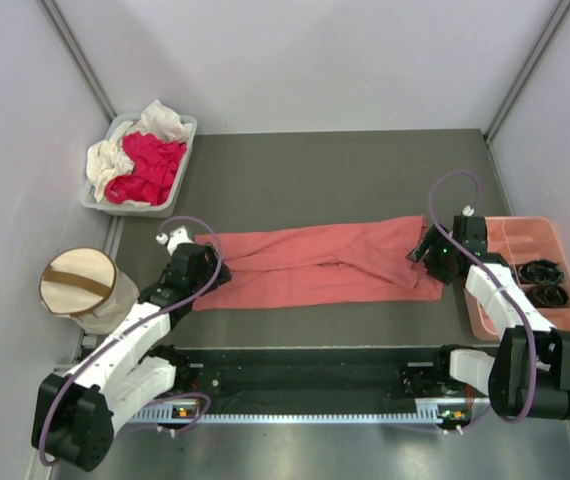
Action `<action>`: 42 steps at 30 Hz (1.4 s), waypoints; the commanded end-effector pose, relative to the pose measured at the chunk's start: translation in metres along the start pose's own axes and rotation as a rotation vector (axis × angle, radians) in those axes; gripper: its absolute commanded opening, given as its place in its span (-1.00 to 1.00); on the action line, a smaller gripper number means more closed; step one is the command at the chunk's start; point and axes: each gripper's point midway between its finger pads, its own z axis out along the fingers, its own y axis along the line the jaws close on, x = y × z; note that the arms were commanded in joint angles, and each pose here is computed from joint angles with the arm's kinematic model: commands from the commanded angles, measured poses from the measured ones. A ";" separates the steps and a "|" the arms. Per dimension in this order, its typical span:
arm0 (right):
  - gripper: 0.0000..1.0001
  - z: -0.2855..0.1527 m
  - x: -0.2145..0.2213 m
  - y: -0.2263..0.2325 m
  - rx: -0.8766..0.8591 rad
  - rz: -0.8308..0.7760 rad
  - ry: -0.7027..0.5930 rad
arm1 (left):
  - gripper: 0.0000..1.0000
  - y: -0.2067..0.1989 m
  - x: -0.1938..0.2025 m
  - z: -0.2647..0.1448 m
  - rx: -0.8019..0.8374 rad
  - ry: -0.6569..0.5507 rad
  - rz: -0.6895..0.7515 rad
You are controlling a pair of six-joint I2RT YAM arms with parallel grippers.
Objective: Fold and stack the t-shirts
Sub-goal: Fold the other side of the tshirt into a rectangle
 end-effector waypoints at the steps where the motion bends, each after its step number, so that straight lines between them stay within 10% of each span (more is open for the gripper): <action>1: 0.33 -0.003 -0.020 0.007 -0.010 -0.004 -0.051 | 0.47 -0.015 -0.035 -0.011 0.027 -0.114 -0.006; 16: 0.17 0.041 -0.128 0.064 -0.018 0.042 -0.142 | 0.47 -0.031 -0.118 0.043 -0.173 -0.301 0.032; 42: -0.28 0.085 -0.127 0.041 0.111 0.035 -0.080 | 0.44 0.010 -0.105 0.052 -0.232 -0.260 -0.013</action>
